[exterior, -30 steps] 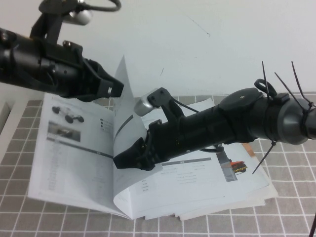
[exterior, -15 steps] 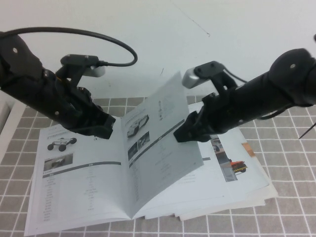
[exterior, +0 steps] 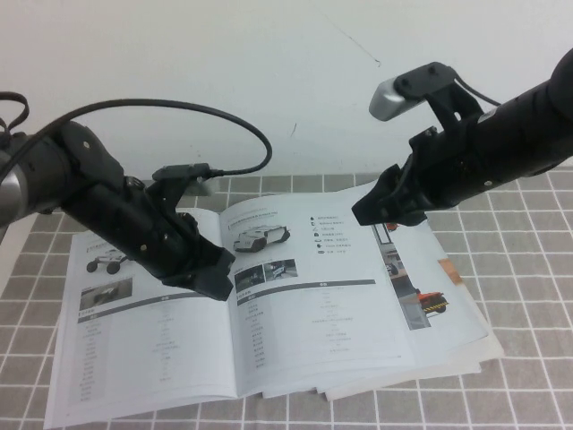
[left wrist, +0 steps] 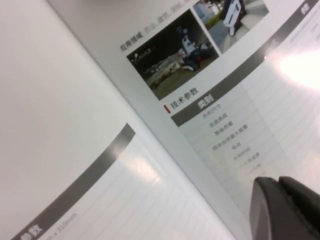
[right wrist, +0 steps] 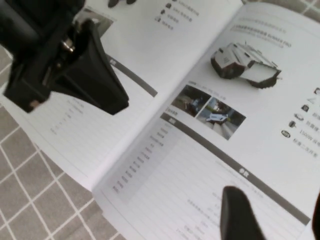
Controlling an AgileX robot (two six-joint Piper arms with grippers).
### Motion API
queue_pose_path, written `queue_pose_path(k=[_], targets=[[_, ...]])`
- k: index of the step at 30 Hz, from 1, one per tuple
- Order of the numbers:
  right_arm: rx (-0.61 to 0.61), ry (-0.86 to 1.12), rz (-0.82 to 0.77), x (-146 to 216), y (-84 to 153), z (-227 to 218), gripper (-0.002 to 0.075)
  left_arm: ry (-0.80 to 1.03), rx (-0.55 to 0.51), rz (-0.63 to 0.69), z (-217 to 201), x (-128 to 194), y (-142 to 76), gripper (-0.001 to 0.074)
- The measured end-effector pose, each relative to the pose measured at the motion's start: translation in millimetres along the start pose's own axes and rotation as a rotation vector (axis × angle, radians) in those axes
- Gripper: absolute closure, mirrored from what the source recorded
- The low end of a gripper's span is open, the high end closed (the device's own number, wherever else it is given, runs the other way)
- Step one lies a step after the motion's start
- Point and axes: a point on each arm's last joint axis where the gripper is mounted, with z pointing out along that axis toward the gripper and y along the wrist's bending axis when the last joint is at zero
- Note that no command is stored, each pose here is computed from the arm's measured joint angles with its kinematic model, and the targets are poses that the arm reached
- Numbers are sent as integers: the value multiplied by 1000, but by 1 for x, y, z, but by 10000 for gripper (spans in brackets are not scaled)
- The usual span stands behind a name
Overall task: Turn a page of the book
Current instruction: Open the closed book
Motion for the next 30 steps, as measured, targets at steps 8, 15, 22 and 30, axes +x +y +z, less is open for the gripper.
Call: queue_pose_path(k=[8,15,22,30], targets=[[-82,56,-26,5,4,5,621,-10,-92,-15,18,17,16,738],[-171,222,40,33,-7,64,721,16,-153,-60,37,45,28,738],[-115,443,76,73,-16,123,727,0,-186,-70,41,51,33,738],[11,497,85,70,-23,113,727,-24,-187,-78,40,50,31,738]])
